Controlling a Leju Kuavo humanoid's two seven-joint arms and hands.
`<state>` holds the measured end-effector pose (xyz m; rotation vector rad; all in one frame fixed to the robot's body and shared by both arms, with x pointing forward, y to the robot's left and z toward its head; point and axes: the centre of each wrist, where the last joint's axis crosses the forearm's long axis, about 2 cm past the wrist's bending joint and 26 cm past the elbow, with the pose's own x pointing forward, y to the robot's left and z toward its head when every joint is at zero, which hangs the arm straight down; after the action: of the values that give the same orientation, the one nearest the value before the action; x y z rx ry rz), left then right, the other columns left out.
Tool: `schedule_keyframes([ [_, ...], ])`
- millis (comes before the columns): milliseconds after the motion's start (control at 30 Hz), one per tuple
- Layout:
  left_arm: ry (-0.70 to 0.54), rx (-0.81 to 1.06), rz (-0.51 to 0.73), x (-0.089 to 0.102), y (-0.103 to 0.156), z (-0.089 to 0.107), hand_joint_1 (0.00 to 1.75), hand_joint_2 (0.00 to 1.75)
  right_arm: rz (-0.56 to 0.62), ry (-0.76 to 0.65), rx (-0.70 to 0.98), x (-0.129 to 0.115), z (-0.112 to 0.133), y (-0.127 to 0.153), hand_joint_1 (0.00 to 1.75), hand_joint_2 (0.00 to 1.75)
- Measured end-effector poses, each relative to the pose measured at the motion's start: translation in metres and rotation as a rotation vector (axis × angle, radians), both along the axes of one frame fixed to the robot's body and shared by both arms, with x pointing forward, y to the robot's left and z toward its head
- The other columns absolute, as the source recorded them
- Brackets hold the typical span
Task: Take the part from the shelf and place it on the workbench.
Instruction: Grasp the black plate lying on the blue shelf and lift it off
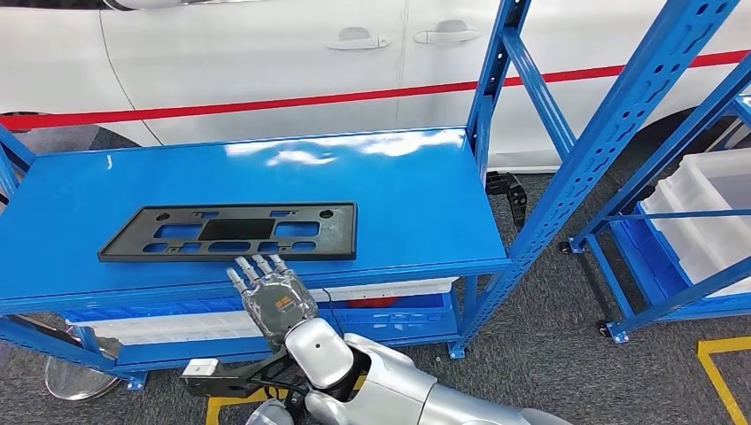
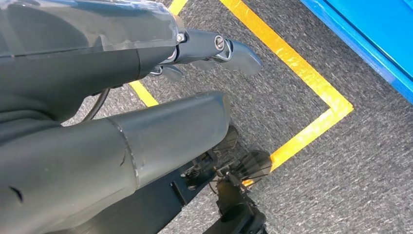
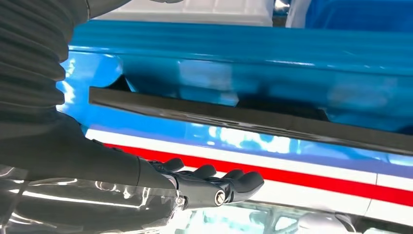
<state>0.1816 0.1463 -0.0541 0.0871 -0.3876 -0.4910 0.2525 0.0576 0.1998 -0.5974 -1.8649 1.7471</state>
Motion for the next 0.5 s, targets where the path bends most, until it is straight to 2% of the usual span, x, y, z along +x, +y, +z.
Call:
schedule_keyframes([
  [167,0.003,-0.009,0.005,0.001,0.0,0.0,0.0,0.0,0.007,-0.032,0.011,0.006,0.009,0.001,0.0,1.75],
  [400,-0.003,-0.017,0.017,0.001,0.0,0.0,0.0,0.0,-0.003,-0.108,0.073,0.026,0.047,0.002,0.0,1.75],
  [500,-0.01,-0.018,0.015,0.001,-0.001,0.001,0.0,0.0,-0.011,-0.115,0.054,0.031,0.054,0.002,0.0,1.75],
])
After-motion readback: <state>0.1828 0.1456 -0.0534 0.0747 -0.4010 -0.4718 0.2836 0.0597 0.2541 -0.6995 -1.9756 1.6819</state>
